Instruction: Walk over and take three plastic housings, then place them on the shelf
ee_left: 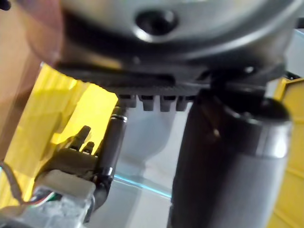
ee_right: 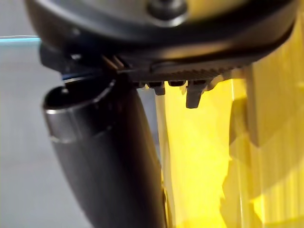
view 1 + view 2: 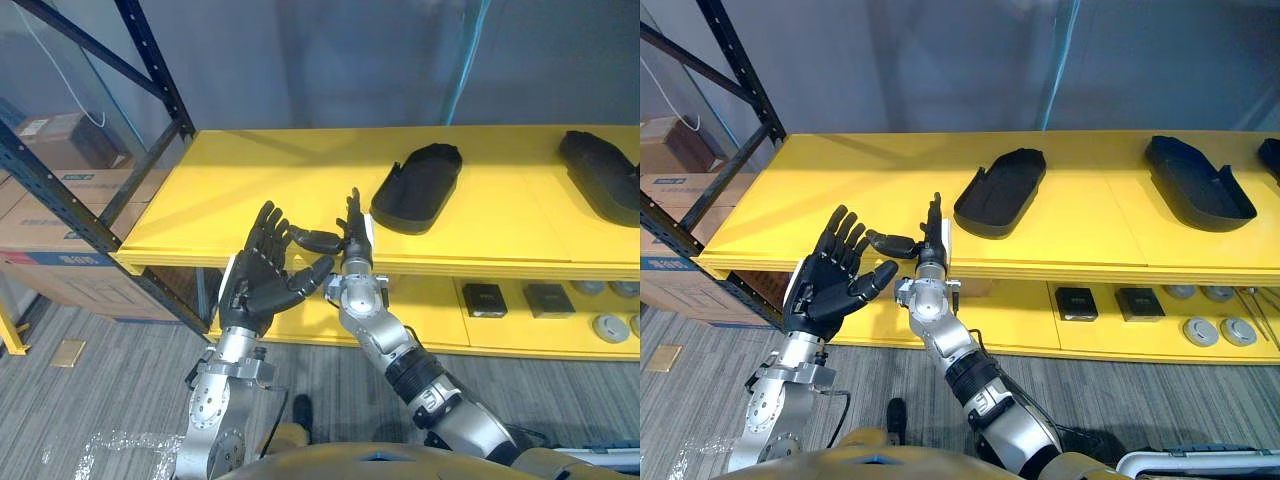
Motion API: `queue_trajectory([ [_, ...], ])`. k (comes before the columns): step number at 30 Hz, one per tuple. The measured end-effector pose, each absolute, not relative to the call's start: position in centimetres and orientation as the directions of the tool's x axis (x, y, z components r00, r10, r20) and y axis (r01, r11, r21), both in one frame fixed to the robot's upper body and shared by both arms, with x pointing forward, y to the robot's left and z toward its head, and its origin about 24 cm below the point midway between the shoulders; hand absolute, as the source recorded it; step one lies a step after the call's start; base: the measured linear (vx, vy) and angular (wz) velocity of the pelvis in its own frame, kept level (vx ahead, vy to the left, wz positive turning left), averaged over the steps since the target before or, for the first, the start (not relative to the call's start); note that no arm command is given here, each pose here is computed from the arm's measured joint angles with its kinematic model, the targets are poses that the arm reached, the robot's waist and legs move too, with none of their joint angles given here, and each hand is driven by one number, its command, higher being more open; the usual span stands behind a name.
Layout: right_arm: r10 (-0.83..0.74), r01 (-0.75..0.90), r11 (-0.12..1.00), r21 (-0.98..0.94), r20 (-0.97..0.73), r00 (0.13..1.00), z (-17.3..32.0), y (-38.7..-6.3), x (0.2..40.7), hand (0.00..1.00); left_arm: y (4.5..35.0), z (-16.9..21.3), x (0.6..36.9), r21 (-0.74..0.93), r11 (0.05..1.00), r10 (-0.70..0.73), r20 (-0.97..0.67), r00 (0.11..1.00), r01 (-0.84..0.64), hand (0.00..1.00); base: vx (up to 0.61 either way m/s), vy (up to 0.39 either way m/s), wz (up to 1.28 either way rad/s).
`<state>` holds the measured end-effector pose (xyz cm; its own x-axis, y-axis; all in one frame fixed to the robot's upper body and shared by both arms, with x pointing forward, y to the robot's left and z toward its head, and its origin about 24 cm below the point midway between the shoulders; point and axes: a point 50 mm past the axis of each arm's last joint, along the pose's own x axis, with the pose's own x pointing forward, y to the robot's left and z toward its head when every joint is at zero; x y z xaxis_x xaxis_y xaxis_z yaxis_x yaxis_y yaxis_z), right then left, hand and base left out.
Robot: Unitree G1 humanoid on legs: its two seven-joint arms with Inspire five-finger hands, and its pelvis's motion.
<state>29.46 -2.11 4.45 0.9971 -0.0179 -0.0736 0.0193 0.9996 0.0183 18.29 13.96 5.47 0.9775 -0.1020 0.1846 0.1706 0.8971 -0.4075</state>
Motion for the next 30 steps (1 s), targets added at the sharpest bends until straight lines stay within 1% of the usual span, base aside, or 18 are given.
queue_trajectory([
  [5,-0.022,0.023,1.000,0.008,-0.069,0.997,4.4,-2.3,29.5,1.00,13.3,6.0,18.9,-0.409,0.888,-0.131,0.215,0.968,0.211,1.00,0.01,-0.014,0.00],
  [15,-0.087,0.089,0.996,0.024,-0.085,0.993,4.4,-3.6,30.0,1.00,13.0,5.9,18.8,-0.438,0.873,-0.135,0.209,0.969,0.216,1.00,-0.01,-0.001,0.01],
  [22,-0.122,0.123,0.992,0.007,-0.083,0.989,4.5,-4.4,30.1,1.00,12.6,4.7,18.8,-0.446,0.871,-0.152,0.160,0.975,0.208,1.00,0.00,-0.001,0.01],
  [30,-0.208,0.212,0.977,0.032,-0.090,0.974,4.4,-6.4,29.9,1.00,12.0,4.7,18.7,-0.451,0.862,-0.176,0.159,0.972,0.230,1.00,0.00,0.000,0.00],
])
